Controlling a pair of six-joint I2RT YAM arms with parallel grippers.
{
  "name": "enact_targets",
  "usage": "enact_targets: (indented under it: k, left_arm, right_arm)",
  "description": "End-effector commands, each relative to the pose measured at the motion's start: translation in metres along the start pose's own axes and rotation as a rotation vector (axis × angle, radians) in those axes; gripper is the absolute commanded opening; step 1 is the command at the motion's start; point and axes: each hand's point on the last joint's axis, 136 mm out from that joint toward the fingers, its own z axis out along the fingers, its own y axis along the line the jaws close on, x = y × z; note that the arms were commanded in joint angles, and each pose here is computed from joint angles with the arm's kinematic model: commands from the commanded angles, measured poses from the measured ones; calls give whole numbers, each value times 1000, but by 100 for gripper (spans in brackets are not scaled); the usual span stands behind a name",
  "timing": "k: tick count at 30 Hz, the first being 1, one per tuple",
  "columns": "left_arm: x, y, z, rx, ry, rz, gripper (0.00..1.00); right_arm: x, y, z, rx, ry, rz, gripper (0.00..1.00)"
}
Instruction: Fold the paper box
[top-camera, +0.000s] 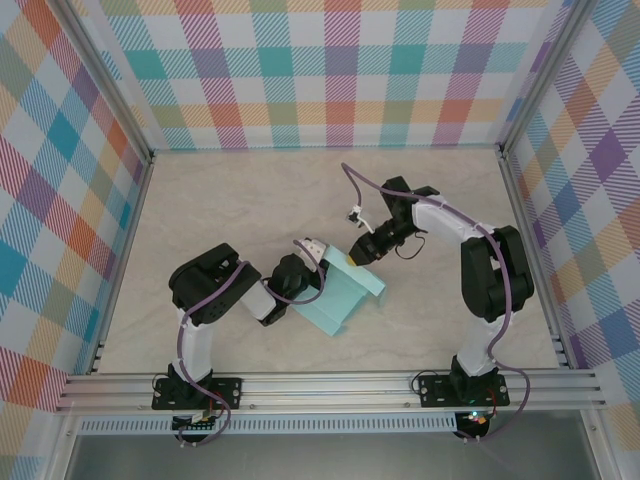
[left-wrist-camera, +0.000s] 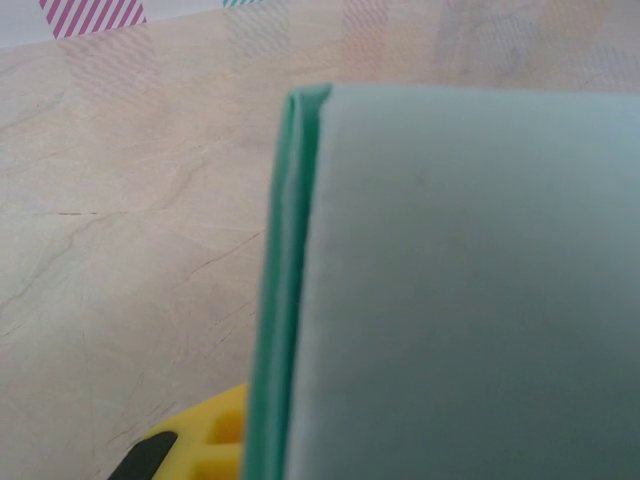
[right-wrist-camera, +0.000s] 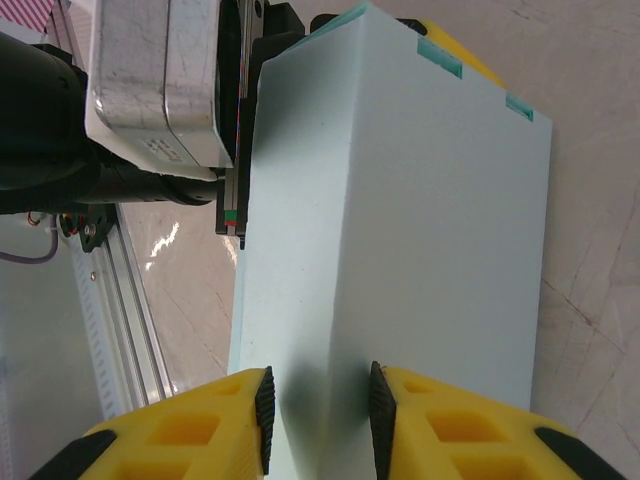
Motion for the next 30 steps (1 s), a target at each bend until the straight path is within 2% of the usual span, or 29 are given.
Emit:
enact_targets:
  k: [1, 8, 12, 17, 19, 22, 25, 30]
  left_arm:
    - [9, 18, -4, -68, 48, -8, 0]
    - [7, 33, -9, -91, 88, -133, 0]
    - [5, 23, -9, -40, 188, -120, 0]
    - [10, 21, -6, -36, 222, -73, 0]
    - [11, 21, 0, -33, 208, -72, 10]
    - [5, 9, 3, 42, 114, -66, 28]
    - [0, 3, 4, 76, 57, -61, 32]
    - [-9, 8, -3, 54, -11, -45, 40]
  right_arm:
    - [10, 22, 2, -71, 20, 41, 33]
    - [6, 21, -3, -26, -23, 37, 35]
    - [2, 18, -11, 32, -83, 33, 43]
    - [-8, 22, -34, 77, -184, -11, 49]
    - [-6, 20, -35, 97, -166, -26, 50]
    - [1, 13, -30, 106, -131, -16, 49]
    - [2, 11, -26, 97, -125, -9, 48]
    - [4, 8, -25, 98, -103, -12, 47]
